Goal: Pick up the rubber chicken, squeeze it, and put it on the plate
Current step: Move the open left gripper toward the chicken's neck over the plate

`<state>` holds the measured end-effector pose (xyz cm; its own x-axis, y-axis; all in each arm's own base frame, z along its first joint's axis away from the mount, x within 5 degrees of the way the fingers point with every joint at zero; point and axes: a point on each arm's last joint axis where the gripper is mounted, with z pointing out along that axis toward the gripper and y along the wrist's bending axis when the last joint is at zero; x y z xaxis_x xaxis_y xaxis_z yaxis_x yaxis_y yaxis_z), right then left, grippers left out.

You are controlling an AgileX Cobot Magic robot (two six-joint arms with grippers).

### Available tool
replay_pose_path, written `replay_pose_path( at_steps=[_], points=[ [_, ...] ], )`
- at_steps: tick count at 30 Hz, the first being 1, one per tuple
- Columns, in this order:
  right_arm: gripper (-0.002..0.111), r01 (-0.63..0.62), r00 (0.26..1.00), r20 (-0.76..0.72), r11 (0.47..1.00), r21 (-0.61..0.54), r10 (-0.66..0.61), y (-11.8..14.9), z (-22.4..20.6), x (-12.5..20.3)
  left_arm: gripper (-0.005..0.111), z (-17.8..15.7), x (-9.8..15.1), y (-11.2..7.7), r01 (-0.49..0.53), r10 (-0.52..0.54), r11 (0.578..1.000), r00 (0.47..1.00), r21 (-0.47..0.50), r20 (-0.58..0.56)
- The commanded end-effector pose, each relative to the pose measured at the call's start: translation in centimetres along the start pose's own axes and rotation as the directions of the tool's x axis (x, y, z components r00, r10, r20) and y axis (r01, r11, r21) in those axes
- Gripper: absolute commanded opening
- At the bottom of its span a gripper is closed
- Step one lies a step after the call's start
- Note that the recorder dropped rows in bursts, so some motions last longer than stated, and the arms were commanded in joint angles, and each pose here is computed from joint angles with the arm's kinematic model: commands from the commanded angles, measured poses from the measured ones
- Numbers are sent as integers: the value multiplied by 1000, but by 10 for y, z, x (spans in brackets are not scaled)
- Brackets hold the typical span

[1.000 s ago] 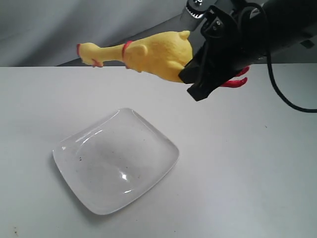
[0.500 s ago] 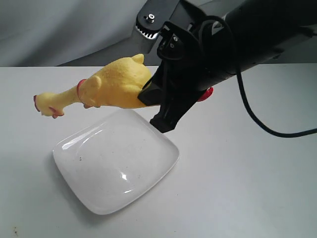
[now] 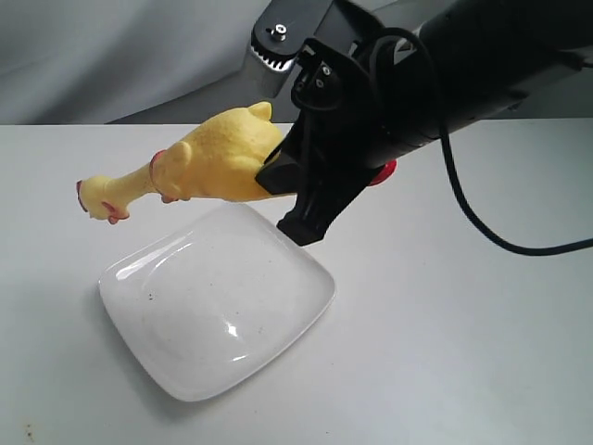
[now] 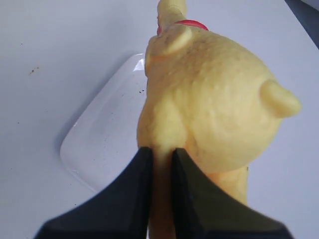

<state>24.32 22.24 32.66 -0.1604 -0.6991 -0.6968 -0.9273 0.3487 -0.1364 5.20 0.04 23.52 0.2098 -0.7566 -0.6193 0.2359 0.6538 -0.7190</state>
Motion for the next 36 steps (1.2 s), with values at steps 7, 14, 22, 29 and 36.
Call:
replay_pose_path(
  at_steps=[7,14,22,29,36],
  points=[
    [0,8,999,42,999,34,-10,-1,-1,-4,17,-3,17,10,207,-227,971,957,-120,-182],
    [0,13,1000,25,1000,14,-13,1,-1,-2,60,-2,32,-6,-152,230,964,890,220,-393],
    [0,7,1000,-14,999,-34,-7,5,-1,1,70,35,47,-37,-297,492,863,684,410,-539],
    [0,-5,1000,-21,999,-41,4,6,-1,2,70,76,68,-52,-402,678,734,466,547,-568],
    [0,-1,1000,-19,999,-33,0,5,-1,2,70,89,84,-66,-308,760,649,300,696,-576]
  ],
)
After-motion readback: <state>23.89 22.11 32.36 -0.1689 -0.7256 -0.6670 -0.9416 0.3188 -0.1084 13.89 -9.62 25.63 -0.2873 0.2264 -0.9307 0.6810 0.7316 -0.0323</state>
